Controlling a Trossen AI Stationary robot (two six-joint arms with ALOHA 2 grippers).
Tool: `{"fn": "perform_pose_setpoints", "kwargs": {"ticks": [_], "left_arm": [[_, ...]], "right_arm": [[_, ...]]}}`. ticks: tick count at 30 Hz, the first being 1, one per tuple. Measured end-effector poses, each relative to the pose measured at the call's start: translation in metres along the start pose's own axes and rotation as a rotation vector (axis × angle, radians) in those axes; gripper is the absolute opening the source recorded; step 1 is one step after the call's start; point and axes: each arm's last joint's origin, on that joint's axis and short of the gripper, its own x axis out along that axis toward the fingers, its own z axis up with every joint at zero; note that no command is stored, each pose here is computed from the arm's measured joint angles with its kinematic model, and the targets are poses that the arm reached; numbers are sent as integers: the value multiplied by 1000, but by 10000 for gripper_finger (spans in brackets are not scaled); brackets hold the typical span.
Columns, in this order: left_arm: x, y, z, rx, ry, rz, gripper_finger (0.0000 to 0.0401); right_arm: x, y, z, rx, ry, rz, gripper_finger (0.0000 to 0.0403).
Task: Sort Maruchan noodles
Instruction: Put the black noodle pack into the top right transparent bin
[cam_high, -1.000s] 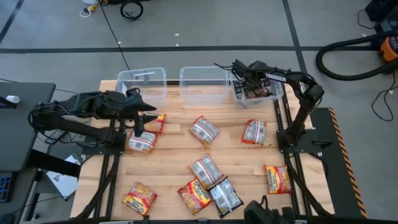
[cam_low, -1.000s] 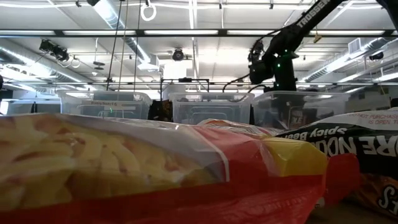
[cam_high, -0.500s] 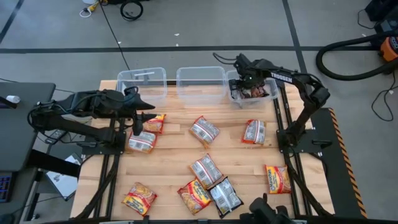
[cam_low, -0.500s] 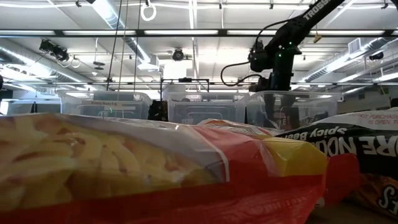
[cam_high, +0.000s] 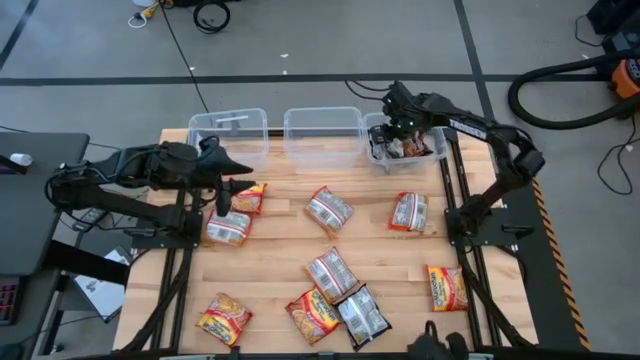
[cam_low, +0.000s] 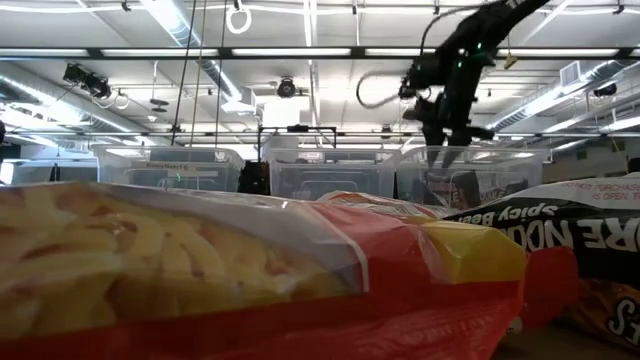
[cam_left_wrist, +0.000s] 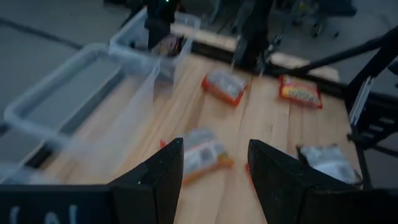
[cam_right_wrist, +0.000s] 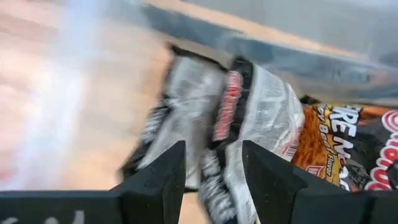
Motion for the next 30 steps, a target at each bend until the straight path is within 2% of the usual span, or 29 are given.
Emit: {"fn": "perform_pose_setpoints", "kwargs": {"ticks": [3, 5, 10, 14, 19, 22, 25, 28, 30], "left_arm": [[12, -6, 8, 39, -54, -19, 183], [23, -13, 11, 76, -70, -32, 183], [53, -29, 12, 162, -77, -58, 183], [65, -37, 15, 138, -108, -76, 183], [63, -43, 14, 48, -112, -110, 183], [53, -47, 14, -9, -120, -144, 181], [41, -51, 14, -34, -135, -172, 180], [27, -54, 13, -43, -155, -191, 180], [15, -56, 11, -39, -165, -211, 180]], "right_arm": [[-26, 18, -13, -101, -64, 50, 162], [-45, 37, -28, -212, -100, 115, 162], [-91, 90, -91, -558, -150, 311, 162], [-115, 123, -149, -877, -161, 423, 162], [-123, 153, -220, -1247, -115, 533, 162], [-118, 169, -255, -1360, -76, 567, 162], [-106, 183, -287, -1415, -17, 594, 162], [-93, 197, -316, -1422, 47, 635, 162], [-85, 207, -336, -1382, 96, 686, 162]]}}
